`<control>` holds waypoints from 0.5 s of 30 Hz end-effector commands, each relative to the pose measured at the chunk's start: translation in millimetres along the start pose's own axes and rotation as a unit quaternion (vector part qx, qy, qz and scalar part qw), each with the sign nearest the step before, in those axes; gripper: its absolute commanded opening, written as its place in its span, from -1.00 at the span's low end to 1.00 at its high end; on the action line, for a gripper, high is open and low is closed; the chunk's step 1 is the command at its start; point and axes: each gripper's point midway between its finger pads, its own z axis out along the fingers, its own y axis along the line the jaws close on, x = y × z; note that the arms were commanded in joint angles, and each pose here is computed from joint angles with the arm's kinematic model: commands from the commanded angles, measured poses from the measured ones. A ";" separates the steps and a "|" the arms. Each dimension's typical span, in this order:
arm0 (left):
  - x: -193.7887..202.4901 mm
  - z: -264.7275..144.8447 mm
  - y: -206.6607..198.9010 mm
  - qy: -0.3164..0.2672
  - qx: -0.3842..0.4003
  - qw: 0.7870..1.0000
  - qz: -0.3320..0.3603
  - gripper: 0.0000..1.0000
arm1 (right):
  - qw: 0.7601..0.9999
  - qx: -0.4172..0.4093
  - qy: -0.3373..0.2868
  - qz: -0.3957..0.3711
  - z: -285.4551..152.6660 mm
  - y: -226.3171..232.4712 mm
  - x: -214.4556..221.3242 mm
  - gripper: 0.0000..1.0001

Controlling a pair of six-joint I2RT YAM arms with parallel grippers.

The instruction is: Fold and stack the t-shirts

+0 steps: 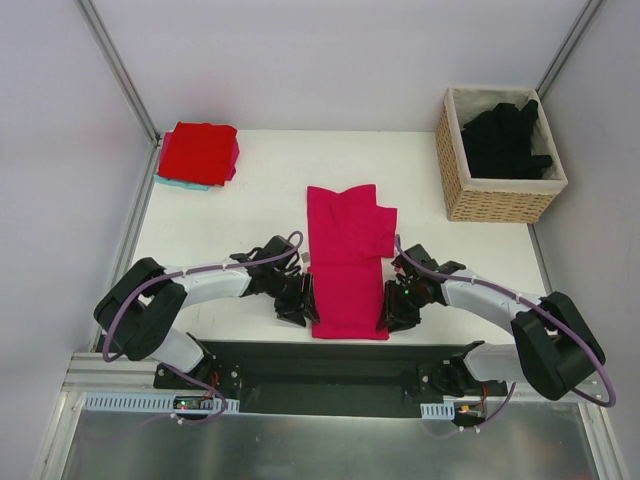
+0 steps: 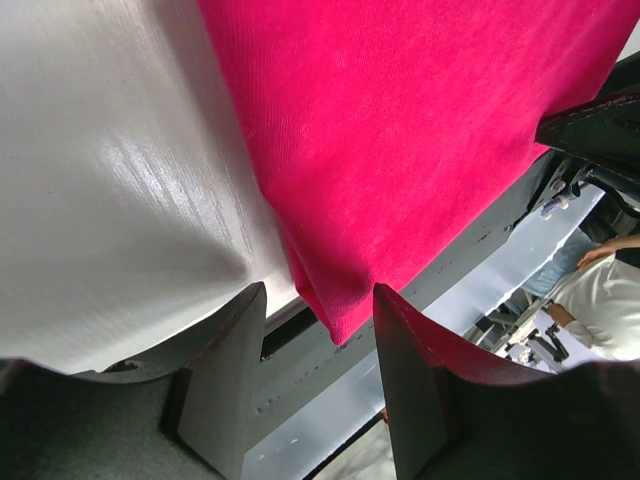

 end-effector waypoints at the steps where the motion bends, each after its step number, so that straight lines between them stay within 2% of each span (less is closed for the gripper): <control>1: -0.7 0.3 -11.0 0.006 0.015 1.000 0.010 -0.08 | 1.000 0.008 -0.003 -0.006 -4.0 2.5 -6.0 -0.34; 15: 6.3 11.1 -1.3 0.006 0.014 1.000 -0.006 -0.11 | 1.000 0.011 0.005 -0.014 -3.3 7.5 -13.6 -0.35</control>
